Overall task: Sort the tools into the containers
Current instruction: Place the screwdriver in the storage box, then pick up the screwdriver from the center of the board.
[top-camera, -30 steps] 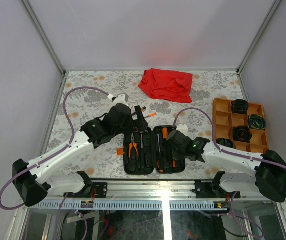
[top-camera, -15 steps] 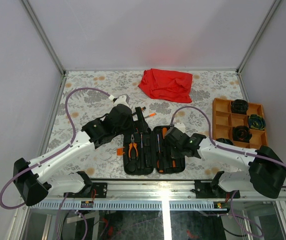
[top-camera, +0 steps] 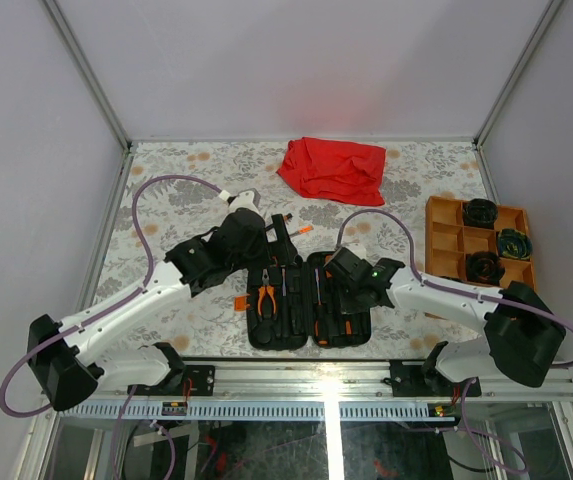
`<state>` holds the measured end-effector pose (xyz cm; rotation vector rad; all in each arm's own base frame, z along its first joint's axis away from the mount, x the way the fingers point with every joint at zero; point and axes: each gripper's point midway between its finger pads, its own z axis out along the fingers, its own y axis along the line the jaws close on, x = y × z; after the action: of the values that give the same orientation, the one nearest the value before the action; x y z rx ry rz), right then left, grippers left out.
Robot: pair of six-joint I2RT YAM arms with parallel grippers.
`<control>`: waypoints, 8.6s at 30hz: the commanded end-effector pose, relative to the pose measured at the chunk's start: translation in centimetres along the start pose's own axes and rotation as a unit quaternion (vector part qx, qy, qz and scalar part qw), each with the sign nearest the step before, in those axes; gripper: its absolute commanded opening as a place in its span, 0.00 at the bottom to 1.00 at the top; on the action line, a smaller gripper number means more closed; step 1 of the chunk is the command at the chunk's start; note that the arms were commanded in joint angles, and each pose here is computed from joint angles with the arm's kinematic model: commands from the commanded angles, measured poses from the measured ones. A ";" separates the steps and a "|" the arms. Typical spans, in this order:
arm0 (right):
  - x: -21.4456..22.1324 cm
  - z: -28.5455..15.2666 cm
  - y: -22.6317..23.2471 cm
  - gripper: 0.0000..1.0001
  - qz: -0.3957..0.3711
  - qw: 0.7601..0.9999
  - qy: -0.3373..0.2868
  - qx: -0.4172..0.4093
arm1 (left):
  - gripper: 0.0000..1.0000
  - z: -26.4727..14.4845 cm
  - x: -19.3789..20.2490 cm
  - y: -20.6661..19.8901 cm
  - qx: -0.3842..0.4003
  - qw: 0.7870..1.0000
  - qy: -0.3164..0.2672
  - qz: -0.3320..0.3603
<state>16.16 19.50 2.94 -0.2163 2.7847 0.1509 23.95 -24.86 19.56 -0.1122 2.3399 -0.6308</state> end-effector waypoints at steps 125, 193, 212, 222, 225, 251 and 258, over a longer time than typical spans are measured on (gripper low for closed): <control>-28.1 12.8 14.7 0.66 -0.561 0.781 -0.114 -0.249 | 0.98 -7.4 -6.1 14.4 -0.102 0.982 -0.158 -0.018; -20.1 -10.8 9.0 0.00 0.148 0.851 -0.324 -0.386 | 0.93 -2.5 -0.5 -0.6 0.173 0.982 -0.062 0.035; -17.2 -15.8 9.7 0.00 0.225 0.757 -0.304 -0.533 | 0.75 0.0 2.1 -6.8 0.257 0.964 -0.036 0.053; -15.8 -15.7 9.8 0.00 0.215 0.761 -0.288 -0.539 | 0.54 0.7 1.8 -8.1 0.268 0.962 -0.035 0.049; -15.6 -15.6 9.6 0.00 0.213 0.764 -0.289 -0.536 | 0.46 0.8 1.9 -8.1 0.268 0.962 -0.032 0.049; -16.1 -15.9 8.3 0.39 0.180 0.793 -0.331 -0.480 | 0.00 0.9 2.4 -7.0 0.251 0.966 -0.031 0.045; -16.6 -15.6 7.4 0.50 0.177 0.804 -0.349 -0.448 | 0.00 0.8 2.6 -6.9 0.255 0.965 -0.029 0.048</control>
<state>24.19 27.45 21.17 0.1558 1.8749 1.3948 21.47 -31.94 19.29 0.2087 2.1066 -1.1273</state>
